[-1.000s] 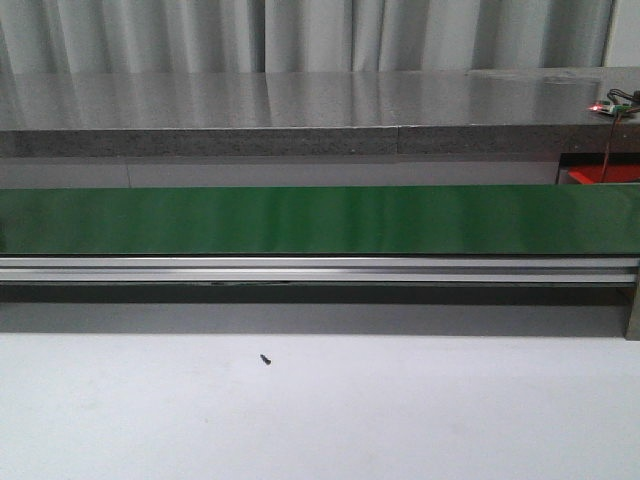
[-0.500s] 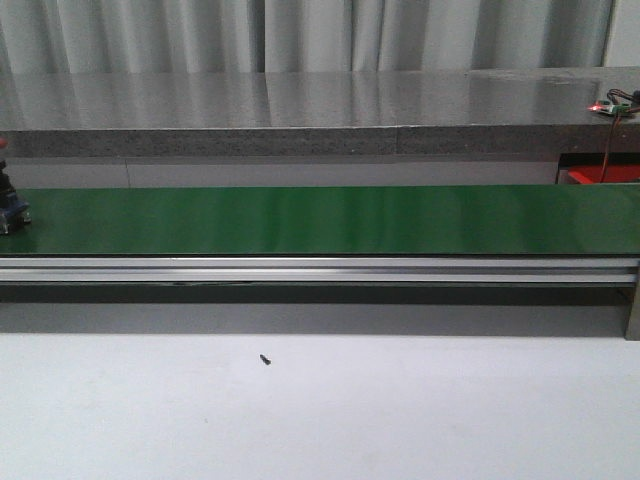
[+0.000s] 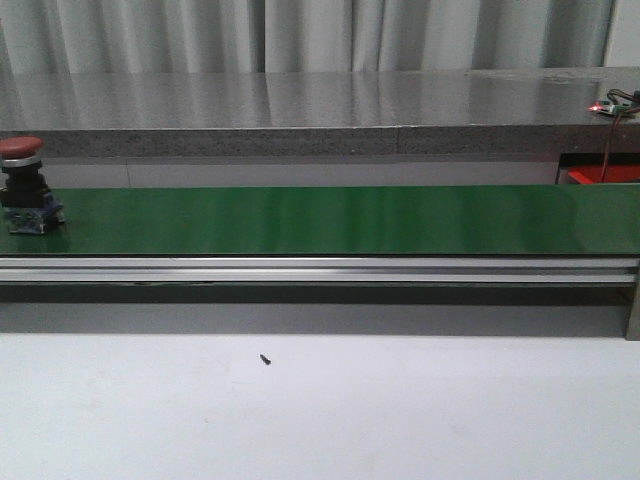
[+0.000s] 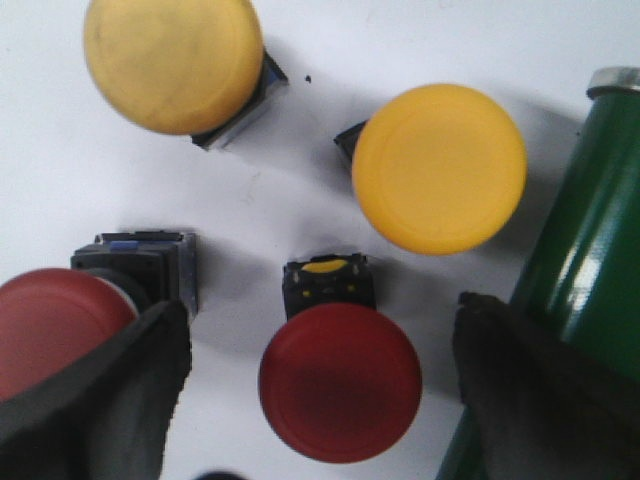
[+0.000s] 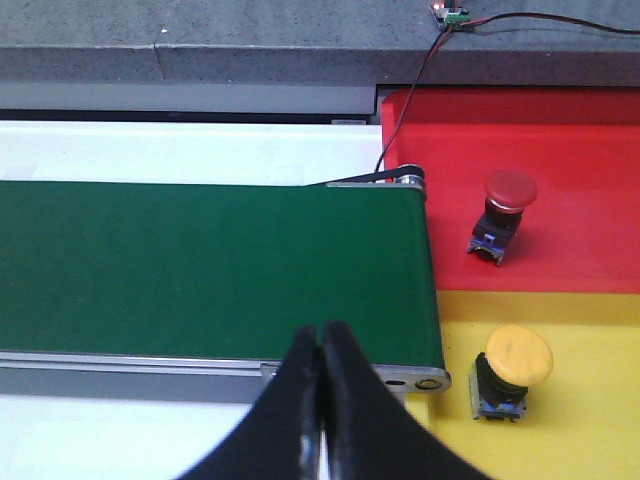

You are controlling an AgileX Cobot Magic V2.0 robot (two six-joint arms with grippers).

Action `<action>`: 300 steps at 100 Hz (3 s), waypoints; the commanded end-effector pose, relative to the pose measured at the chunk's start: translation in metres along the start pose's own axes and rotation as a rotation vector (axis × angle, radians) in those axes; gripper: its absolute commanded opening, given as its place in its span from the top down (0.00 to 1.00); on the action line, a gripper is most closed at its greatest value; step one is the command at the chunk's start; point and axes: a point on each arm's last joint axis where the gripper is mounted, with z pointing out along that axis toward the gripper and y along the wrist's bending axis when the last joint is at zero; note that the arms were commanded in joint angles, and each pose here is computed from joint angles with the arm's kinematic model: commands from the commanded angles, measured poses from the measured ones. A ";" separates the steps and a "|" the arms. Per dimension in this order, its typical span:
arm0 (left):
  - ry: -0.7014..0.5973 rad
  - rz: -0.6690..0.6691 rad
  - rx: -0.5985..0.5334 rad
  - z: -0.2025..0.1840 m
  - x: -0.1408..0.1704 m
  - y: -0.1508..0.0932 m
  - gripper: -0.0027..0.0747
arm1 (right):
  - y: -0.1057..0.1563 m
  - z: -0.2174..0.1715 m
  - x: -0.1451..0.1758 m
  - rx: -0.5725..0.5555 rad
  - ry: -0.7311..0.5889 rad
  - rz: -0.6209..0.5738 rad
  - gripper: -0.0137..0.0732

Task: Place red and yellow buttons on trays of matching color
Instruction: 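Grasp another red push-button with the left gripper, then set the second red button on the belt and raise the left gripper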

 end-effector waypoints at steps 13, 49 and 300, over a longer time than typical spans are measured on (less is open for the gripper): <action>-0.085 -0.008 -0.002 -0.031 -0.007 0.000 0.68 | 0.000 -0.005 -0.015 0.004 -0.103 -0.017 0.92; -0.095 -0.004 -0.001 -0.056 -0.004 -0.002 0.79 | 0.000 -0.005 -0.015 0.004 -0.103 -0.017 0.92; -0.442 0.231 0.233 -0.239 0.110 -0.094 0.99 | 0.000 -0.005 -0.015 0.004 -0.103 -0.017 0.92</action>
